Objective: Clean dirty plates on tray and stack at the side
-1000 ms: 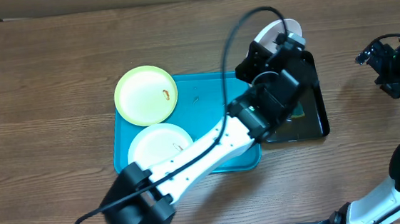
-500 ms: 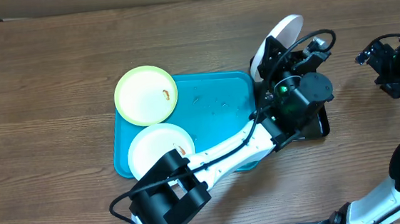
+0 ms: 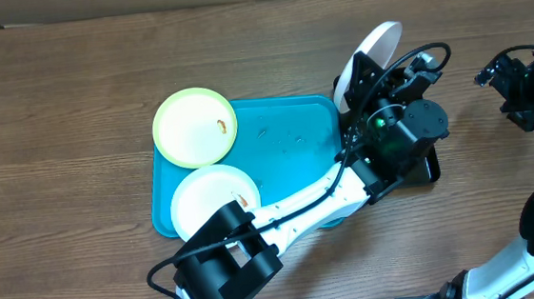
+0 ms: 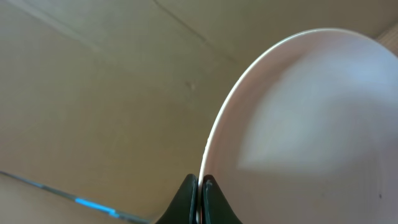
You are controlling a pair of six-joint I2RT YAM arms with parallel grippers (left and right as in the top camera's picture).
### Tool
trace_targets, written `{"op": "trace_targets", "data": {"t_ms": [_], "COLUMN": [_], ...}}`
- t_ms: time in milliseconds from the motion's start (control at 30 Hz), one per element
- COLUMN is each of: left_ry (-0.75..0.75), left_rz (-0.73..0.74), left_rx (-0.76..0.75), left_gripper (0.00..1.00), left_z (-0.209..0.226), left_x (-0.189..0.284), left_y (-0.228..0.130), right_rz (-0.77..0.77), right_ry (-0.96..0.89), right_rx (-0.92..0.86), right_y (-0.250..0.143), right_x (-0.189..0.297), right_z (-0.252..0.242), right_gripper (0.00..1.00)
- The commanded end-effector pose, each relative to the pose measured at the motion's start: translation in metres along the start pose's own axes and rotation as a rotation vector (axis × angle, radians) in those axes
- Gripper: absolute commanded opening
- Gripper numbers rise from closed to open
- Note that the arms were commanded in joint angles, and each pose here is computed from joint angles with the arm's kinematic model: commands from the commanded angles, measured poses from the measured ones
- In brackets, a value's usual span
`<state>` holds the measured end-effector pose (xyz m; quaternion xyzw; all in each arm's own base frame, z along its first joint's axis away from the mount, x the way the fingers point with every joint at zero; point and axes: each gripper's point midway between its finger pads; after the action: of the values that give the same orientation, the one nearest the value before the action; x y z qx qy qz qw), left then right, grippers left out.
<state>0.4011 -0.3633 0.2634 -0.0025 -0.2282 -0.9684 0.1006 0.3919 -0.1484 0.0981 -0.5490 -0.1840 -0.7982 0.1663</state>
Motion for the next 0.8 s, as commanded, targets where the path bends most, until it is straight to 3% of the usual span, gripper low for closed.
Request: {"op": "trace_targets", "data": {"t_ms": [0,367,533,767], "left_ry": [0.01,-0.09,-0.109,-0.464], "left_rz": [0.042,0.038,0.078,0.114], "left_rx": [0.156,0.277,0.411,0.678], "left_gripper": [0.04,0.04,0.04,0.04], "left_z": [0.003,-0.017,-0.017,-0.028], "left_x": [-0.005,-0.024,-0.036,-0.049], "left_y": [-0.009,-0.019,-0.033,-0.044], "right_rz": [-0.023,-0.023,-0.023,-0.023], "right_ry": [0.024,0.024,0.024,0.024], "right_rx": [-0.004,-0.004,-0.004,-0.004], "right_y": [0.006,0.006,0.006,0.006], "right_x": [0.008,0.008,0.008,0.008], "right_z": [0.006,0.006,0.006,0.006], "right_gripper": [1.0,1.0,1.0,1.0]}}
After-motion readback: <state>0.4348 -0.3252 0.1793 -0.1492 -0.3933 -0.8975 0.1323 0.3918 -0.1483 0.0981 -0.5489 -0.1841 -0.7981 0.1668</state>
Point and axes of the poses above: each gripper's point midway between its finger pads, its own x axis back along the fingers, its own z axis along the line the jaws close on, y = z × x, and after that the axes turned 12 degrees about -x, right-handed
